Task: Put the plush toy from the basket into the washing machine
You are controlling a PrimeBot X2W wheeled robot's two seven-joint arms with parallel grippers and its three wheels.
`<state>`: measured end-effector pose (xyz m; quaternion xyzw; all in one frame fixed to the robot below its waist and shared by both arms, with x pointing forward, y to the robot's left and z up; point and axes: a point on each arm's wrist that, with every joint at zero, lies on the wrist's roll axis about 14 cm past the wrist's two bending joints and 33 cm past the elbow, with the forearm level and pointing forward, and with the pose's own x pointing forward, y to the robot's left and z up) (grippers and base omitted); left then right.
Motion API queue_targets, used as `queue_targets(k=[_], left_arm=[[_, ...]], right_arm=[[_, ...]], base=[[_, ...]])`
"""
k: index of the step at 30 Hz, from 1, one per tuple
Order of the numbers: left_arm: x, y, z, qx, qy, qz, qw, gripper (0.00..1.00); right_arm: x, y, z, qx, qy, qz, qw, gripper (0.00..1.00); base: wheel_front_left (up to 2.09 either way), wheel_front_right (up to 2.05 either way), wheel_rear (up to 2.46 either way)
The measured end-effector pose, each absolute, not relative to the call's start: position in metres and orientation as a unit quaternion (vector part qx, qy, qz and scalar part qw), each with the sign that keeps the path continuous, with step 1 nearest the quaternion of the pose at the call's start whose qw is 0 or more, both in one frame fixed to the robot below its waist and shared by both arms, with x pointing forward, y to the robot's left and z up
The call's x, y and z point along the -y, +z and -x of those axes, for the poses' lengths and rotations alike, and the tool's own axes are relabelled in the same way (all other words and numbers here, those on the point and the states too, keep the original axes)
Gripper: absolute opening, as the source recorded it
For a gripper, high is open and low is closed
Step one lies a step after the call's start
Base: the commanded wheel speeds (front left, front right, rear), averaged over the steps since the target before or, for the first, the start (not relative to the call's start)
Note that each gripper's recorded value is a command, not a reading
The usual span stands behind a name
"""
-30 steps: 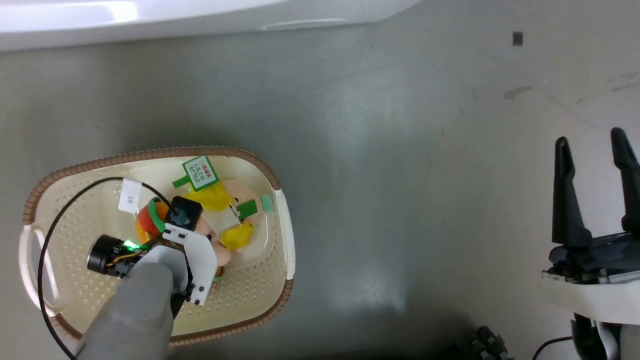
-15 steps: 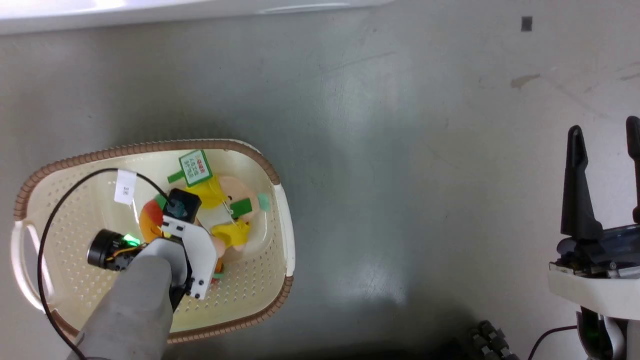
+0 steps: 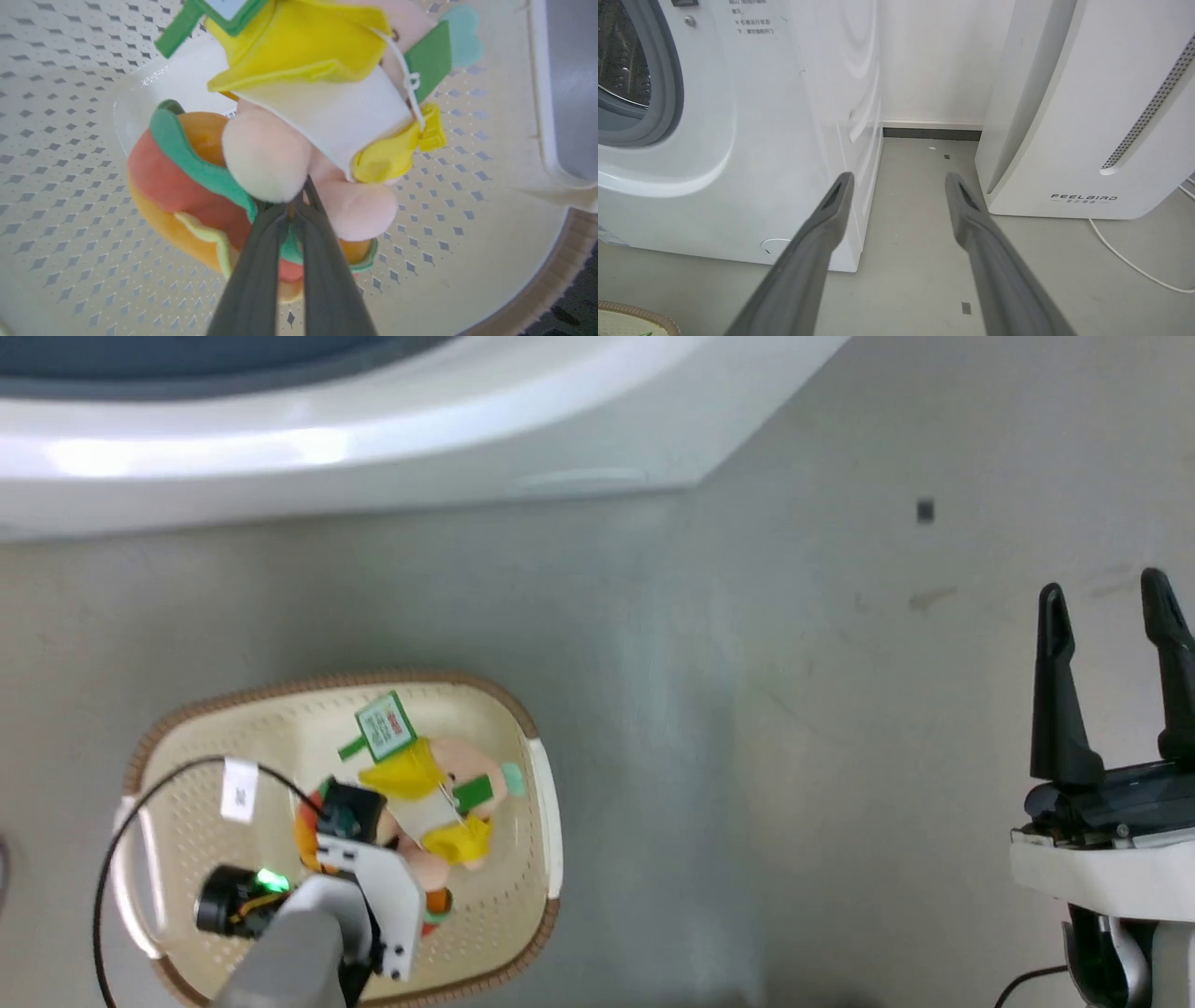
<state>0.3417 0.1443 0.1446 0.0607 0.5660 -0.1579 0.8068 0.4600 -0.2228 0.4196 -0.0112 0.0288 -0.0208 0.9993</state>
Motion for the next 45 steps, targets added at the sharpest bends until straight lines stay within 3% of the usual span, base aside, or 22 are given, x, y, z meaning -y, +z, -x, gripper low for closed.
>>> queue_targets(k=[11,18,28,45], left_arm=[[-0.150,0.205,-0.342,-0.484,-0.115,-0.029,0.867,0.00],[-0.153,0.265,-0.374,-0.368,-0.090,-0.008,0.925,0.00],[-0.163,0.354,-0.384,-0.211,-0.059,0.007,0.976,0.00],[-0.166,0.485,-0.428,0.010,-0.058,-0.013,0.998,0.00]], right_arm=[[0.217,0.478,-0.442,0.033,-0.016,-0.001,0.999,1.00],[0.209,0.506,-0.429,0.065,-0.006,-0.011,0.998,1.00],[0.198,0.532,-0.410,0.093,0.009,-0.028,0.995,1.00],[0.204,0.538,-0.394,0.099,-0.001,-0.032,0.995,1.00]], base=[[0.00,0.00,0.00],[0.00,0.00,0.00],[0.00,0.00,0.00],[0.00,0.00,0.00]])
